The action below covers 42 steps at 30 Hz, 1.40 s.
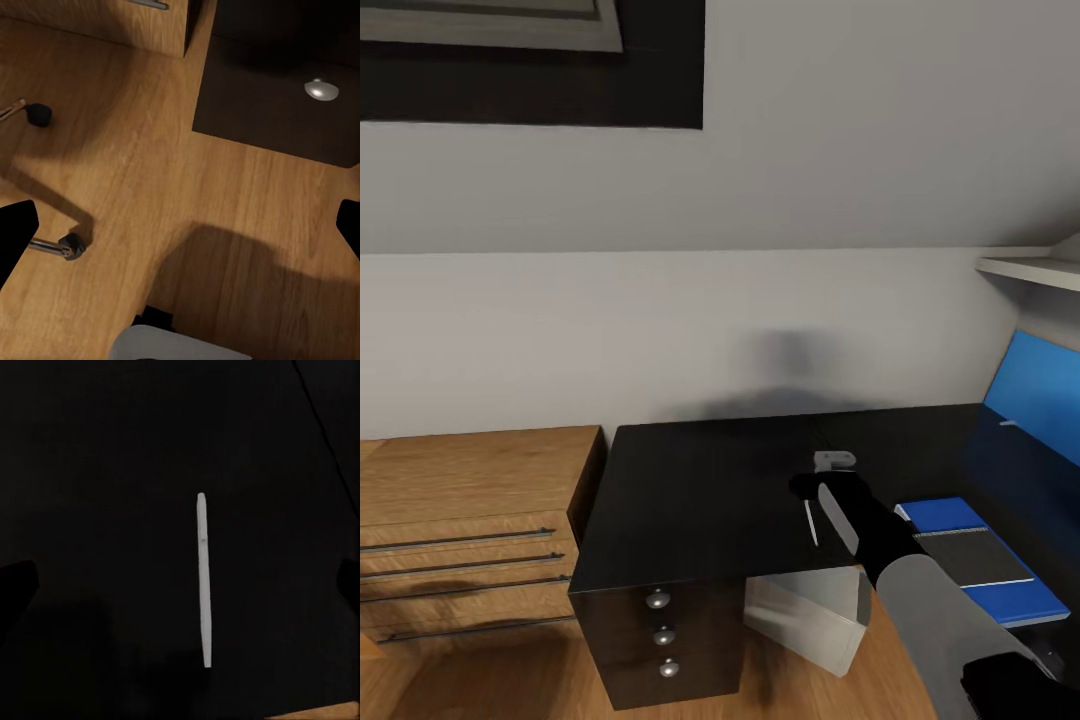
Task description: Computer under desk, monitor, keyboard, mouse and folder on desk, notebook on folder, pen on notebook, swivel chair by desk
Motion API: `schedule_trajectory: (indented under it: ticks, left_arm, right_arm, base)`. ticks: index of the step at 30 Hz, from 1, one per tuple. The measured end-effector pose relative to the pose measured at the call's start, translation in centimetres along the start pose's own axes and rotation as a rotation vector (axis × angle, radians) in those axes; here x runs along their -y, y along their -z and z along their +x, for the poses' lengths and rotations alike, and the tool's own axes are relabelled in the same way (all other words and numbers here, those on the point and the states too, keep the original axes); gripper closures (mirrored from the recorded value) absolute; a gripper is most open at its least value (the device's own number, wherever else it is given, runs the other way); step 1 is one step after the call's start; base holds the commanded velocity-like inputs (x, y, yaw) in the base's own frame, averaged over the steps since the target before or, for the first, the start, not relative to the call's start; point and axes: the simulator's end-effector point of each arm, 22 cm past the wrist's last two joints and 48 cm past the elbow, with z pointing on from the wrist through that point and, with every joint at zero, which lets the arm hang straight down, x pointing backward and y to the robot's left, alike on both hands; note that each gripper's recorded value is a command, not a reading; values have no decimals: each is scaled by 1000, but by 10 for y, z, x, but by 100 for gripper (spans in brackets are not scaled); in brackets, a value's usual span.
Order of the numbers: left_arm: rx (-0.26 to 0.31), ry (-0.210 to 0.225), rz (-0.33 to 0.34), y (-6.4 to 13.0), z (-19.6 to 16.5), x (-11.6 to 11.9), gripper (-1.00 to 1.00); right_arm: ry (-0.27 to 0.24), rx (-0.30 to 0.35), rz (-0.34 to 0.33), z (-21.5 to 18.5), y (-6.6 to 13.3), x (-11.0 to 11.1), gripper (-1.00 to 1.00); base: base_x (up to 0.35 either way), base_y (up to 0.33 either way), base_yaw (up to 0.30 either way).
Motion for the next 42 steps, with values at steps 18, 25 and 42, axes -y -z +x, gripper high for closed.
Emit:
schedule_trajectory:
  ticks: [18, 25, 42]
  left_arm:
    - [-2, 1, -1, 0, 1, 0, -100]
    - [-1, 0, -2, 0, 0, -1, -100]
    - [9, -9, -15, -2, -5, -13, -100]
  right_arm:
    - [42, -211, 7, 46, 0, 5, -100]
    - [57, -288, 7, 62, 5, 5, -100]
    - [54, -270, -5, 51, 9, 2, -100]
  base:
    - [0, 0, 0]
    - [0, 0, 0]
    - [0, 0, 0]
